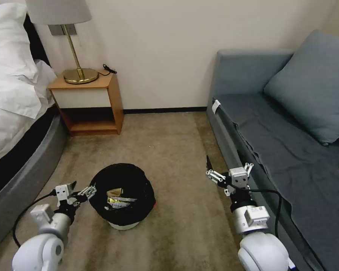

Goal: Pick up the trash bin, then pick up the garbage on the floor and place it into the trash bin.

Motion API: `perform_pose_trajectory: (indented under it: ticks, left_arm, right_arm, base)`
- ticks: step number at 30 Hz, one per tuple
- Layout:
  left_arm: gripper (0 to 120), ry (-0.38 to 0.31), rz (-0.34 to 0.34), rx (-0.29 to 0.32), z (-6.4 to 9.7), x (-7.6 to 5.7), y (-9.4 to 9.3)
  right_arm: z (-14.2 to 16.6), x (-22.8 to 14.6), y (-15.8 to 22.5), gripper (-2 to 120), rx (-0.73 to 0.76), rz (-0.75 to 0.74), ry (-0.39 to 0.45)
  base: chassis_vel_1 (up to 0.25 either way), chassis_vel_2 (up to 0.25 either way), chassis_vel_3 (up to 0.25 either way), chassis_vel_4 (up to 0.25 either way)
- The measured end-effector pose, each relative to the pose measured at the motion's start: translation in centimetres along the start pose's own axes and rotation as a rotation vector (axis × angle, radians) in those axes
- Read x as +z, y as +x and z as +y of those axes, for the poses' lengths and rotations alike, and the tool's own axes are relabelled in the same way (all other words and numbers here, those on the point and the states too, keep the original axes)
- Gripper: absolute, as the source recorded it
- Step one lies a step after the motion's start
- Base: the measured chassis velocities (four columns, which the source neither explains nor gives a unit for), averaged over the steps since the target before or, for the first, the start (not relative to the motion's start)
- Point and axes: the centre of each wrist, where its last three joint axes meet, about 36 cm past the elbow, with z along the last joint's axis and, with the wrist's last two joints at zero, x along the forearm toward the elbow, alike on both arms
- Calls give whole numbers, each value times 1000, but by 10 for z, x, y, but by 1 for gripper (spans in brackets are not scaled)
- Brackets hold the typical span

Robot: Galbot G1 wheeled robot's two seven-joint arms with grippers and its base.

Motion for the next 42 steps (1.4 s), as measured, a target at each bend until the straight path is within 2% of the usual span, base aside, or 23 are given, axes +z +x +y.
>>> perform_pose_trajectory:
  ticks: [4, 5, 7, 12, 19, 22, 26, 32, 42]
  left_arm:
    - [100, -11, -64, -6, -18, 3, 18]
    - [100, -11, -64, -6, -18, 3, 18]
    - [100, -24, -111, -13, -26, 4, 24]
    - [100, 13, -170, -37, -44, 5, 36]
    - [100, 44, -160, -58, -62, 4, 51]
    - [100, 56, -140, -23, -81, 6, 62]
    - [100, 49, -114, 3, -92, 7, 73]
    - [100, 42, -105, 18, -95, 7, 78]
    - [100, 36, -117, 17, -88, 5, 79]
  right_arm:
    - [7, 3, 17, 100, 23, 3, 10]
    - [7, 3, 17, 100, 23, 3, 10]
    - [10, 5, 26, 100, 29, 4, 29]
    - [11, 8, 36, 100, 52, 4, 62]
    - [17, 8, 43, 100, 67, 16, 78]
    - [21, 10, 42, 100, 79, 18, 78]
    - [21, 12, 40, 100, 89, 18, 81]
    - [18, 14, 39, 100, 104, 21, 88]
    - [18, 15, 41, 100, 111, 26, 88]
  base:
    - [0, 0, 0, 0]
    - [0, 0, 0, 0]
    - [0, 0, 0, 0]
    - [0, 0, 0, 0]
    - [0, 0, 0, 0]
    - [0, 0, 0, 0]
    - [0, 0, 0, 0]
    - [0, 0, 0, 0]
    - [0, 0, 0, 0]
